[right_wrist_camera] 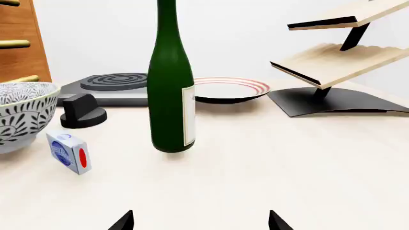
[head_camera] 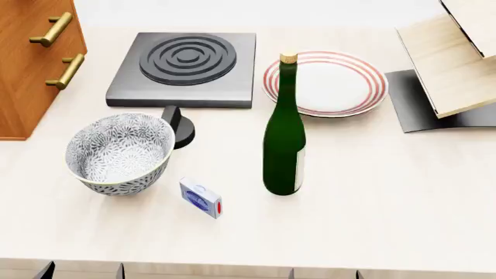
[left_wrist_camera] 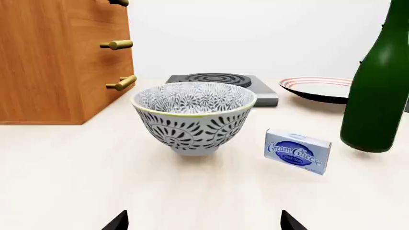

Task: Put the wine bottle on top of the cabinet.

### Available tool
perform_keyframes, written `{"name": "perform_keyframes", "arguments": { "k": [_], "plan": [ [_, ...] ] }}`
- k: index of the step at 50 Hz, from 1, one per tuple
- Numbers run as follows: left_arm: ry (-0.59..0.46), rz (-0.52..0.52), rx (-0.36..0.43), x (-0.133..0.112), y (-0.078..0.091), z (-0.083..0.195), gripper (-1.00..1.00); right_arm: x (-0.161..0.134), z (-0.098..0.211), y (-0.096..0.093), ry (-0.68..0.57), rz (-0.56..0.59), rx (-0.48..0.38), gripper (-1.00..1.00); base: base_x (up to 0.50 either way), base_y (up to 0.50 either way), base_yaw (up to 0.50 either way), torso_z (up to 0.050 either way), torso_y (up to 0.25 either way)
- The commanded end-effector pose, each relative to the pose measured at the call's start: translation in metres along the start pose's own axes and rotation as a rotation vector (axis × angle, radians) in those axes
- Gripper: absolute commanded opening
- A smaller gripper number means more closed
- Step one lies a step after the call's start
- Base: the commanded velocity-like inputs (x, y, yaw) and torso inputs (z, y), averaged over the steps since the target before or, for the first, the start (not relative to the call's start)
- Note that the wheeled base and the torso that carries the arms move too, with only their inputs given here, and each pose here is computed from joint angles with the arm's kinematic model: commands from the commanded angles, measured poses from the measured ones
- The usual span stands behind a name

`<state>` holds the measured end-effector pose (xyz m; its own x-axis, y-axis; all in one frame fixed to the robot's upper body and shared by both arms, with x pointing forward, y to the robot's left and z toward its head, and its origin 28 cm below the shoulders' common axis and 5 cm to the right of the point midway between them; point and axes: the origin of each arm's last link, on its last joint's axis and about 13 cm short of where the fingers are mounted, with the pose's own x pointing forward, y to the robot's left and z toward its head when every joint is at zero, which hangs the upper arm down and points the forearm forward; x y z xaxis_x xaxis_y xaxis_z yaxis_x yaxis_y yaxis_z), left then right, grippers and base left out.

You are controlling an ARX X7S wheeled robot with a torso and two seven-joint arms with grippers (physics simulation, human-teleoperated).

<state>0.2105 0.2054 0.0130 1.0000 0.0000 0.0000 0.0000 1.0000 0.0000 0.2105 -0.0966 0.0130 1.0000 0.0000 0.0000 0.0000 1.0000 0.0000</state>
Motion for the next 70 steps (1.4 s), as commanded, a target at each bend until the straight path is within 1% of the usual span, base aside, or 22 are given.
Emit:
{"name": "perform_keyframes", "arguments": {
  "k": [1,13,14,15,17,18,19,25,35,40,46,51,55,58,62,66,69,70],
  "plan": [
    [0.000,0.000,0.000,0.000,0.000,0.000,1.00,0.000,0.000,0.000,0.000,0.000,0.000,1.00,0.00,0.00,0.00,0.000,0.000],
    [-0.002,-0.001,0.000,-0.001,-0.001,0.002,1.00,0.000,-0.002,0.000,0.028,-0.019,-0.004,1.00,0.00,0.00,0.00,0.000,0.000],
    [0.002,0.002,0.005,-0.002,-0.001,0.001,1.00,0.000,-0.001,0.000,0.028,-0.020,-0.003,1.00,0.00,0.00,0.00,0.000,0.000],
    [0.023,0.020,0.061,-0.001,0.000,0.001,1.00,0.000,-0.001,0.000,0.028,-0.020,-0.003,1.00,0.00,0.00,0.00,0.000,0.000],
    [-0.013,0.002,-0.002,0.000,-0.002,0.001,1.00,0.001,-0.002,-0.001,0.029,-0.020,-0.002,1.00,0.00,0.00,0.00,0.000,0.000],
    [-0.021,0.003,-0.010,0.000,-0.002,0.002,1.00,0.001,-0.003,-0.001,0.028,-0.020,-0.002,1.00,0.00,0.00,0.00,0.000,0.000],
    [0.002,0.009,0.000,0.000,-0.001,0.001,1.00,0.001,-0.002,-0.001,0.028,-0.020,-0.002,1.00,0.00,0.00,0.00,0.000,0.000],
    [-0.006,-0.001,0.001,-0.001,-0.001,0.002,1.00,0.000,-0.002,-0.001,0.030,-0.021,0.005,1.00,0.00,0.00,0.00,0.000,0.000],
    [-0.023,-0.007,0.017,-0.002,-0.001,0.003,1.00,-0.002,0.001,0.000,0.012,-0.027,-0.009,1.00,0.00,0.00,0.00,0.000,0.000],
    [-0.050,0.000,0.019,-0.005,-0.001,0.010,1.00,-0.006,0.008,0.001,-0.006,-0.031,0.006,1.00,0.00,0.00,0.00,0.000,0.000],
    [-0.076,-0.013,0.002,-0.009,-0.005,0.023,1.00,-0.006,0.014,0.005,-0.028,-0.007,-0.006,1.00,0.00,0.00,0.00,0.000,0.000],
    [-0.081,-0.018,0.003,-0.009,-0.007,0.026,1.00,-0.007,0.024,0.007,-0.049,0.005,-0.007,1.00,0.00,0.00,0.00,0.000,0.000],
    [-0.099,-0.010,-0.015,-0.010,-0.007,0.037,1.00,-0.007,0.033,0.008,-0.075,0.016,-0.004,1.00,0.00,0.00,0.00,0.000,0.000],
    [-0.134,-0.014,-0.010,-0.011,-0.008,0.049,1.00,-0.008,0.042,0.010,-0.100,0.021,-0.001,1.00,0.00,0.00,0.00,0.000,0.000],
    [-0.193,-0.018,0.005,-0.015,-0.009,0.069,1.00,-0.010,0.056,0.010,-0.142,0.017,0.010,1.00,0.00,0.00,0.00,0.000,0.000],
    [-0.250,-0.024,0.008,-0.020,-0.010,0.090,1.00,-0.014,0.077,0.010,-0.195,0.023,0.019,1.00,0.00,0.00,0.00,0.000,0.000],
    [-0.285,-0.032,0.008,-0.024,-0.012,0.101,1.00,-0.016,0.085,0.011,-0.225,0.026,0.021,1.00,0.00,0.00,0.00,0.000,0.000],
    [-0.310,-0.039,0.003,-0.027,-0.013,0.111,1.00,-0.018,0.092,0.011,-0.241,0.030,0.021,1.00,0.00,0.00,0.00,0.000,0.000]
  ]
}}
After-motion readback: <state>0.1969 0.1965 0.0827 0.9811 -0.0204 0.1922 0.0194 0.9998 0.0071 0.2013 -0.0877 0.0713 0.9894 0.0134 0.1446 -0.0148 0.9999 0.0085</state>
